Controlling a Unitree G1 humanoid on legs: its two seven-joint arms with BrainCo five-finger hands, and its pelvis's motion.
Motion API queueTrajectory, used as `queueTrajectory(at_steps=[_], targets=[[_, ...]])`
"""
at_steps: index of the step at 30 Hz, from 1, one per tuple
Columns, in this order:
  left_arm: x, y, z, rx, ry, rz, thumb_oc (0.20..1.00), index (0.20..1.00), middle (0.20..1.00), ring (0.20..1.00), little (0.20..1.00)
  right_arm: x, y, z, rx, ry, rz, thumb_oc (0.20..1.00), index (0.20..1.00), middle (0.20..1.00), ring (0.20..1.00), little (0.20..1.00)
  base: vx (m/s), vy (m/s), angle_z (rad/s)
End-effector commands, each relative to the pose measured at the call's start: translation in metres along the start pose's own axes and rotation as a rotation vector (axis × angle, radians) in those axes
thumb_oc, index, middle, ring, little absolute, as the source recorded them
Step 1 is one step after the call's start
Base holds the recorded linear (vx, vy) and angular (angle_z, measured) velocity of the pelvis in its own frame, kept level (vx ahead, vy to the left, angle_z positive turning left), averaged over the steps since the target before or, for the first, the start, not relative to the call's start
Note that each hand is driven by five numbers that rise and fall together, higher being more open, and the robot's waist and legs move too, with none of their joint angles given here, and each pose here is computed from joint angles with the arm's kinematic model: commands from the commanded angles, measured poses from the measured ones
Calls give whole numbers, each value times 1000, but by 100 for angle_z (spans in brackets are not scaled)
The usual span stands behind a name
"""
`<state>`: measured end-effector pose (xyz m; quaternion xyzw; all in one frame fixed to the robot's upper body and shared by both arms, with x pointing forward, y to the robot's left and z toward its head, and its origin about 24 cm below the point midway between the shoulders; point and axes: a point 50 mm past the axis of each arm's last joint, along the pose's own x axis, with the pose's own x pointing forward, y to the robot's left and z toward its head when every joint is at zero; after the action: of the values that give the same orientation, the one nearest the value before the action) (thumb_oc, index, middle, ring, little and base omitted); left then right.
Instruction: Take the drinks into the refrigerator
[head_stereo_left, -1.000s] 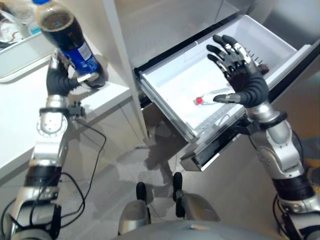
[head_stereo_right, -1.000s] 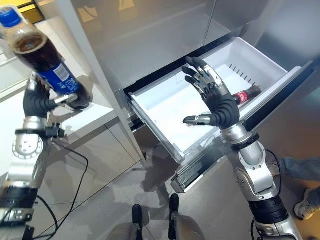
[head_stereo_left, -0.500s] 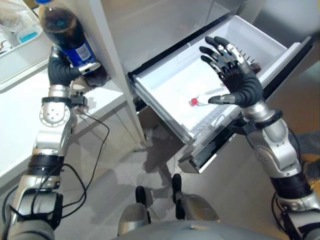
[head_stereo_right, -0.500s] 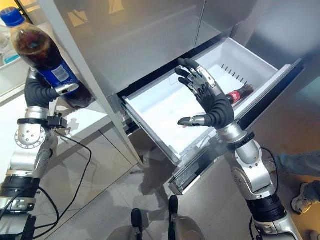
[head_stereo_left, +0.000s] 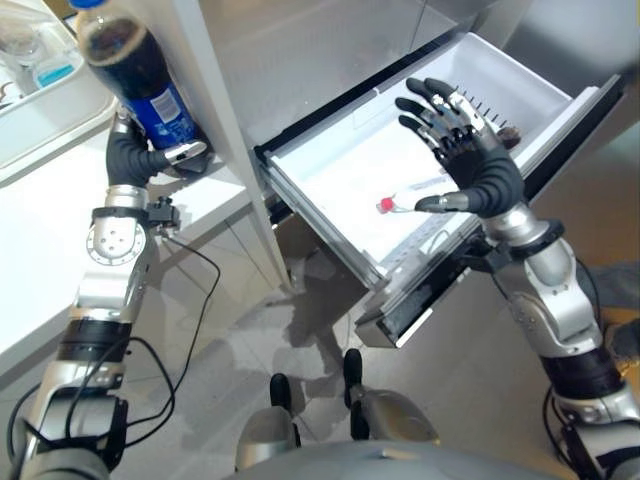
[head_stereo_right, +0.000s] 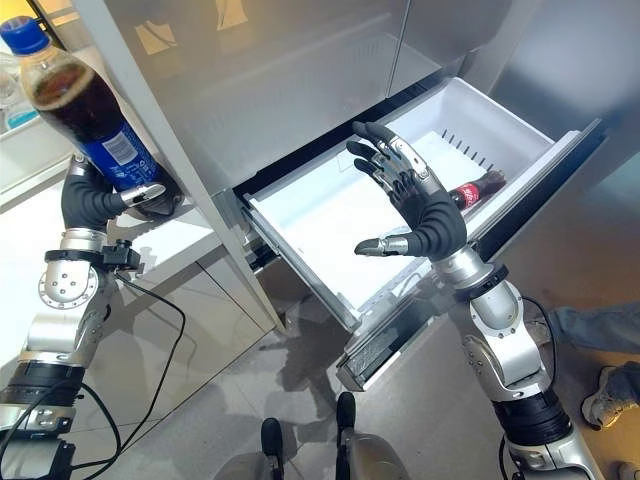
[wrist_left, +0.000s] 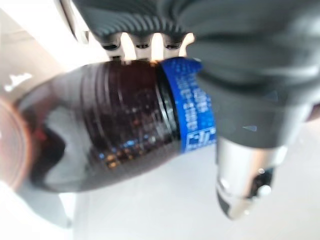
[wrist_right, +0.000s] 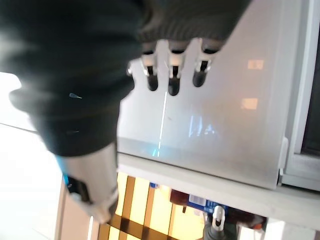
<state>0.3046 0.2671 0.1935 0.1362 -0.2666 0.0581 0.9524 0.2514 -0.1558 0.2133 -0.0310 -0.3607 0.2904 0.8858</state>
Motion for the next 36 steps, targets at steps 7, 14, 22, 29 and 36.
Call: queueTrajectory(at_steps=[7, 14, 22, 29, 36], targets=[[13, -12, 3, 8, -29, -52, 1000, 1000, 1000, 1000, 1000, 3, 8, 22, 34, -134, 6, 1000, 1000, 1000, 1000, 1000, 0, 0, 0], [21, -21, -2, 20, 15, -107, 1000, 1000, 1000, 1000, 1000, 6, 11, 22, 54, -136, 20, 1000, 1000, 1000, 1000, 1000, 0, 0, 0], [31, -18, 0, 111, 47, -179, 1000, 1000, 1000, 1000, 1000, 4, 12, 19, 70, -119, 22, 1000, 1000, 1000, 1000, 1000, 0, 0, 0], [34, -18, 0, 149, 61, -201, 423, 423, 423, 423, 423, 2, 12, 18, 70, -110, 18, 1000, 1000, 1000, 1000, 1000, 0, 0, 0], [34, -22, -1, 142, 55, -199, 200, 200, 200, 200, 200, 2, 12, 16, 77, -102, 22, 1000, 1000, 1000, 1000, 1000, -1, -1, 1]])
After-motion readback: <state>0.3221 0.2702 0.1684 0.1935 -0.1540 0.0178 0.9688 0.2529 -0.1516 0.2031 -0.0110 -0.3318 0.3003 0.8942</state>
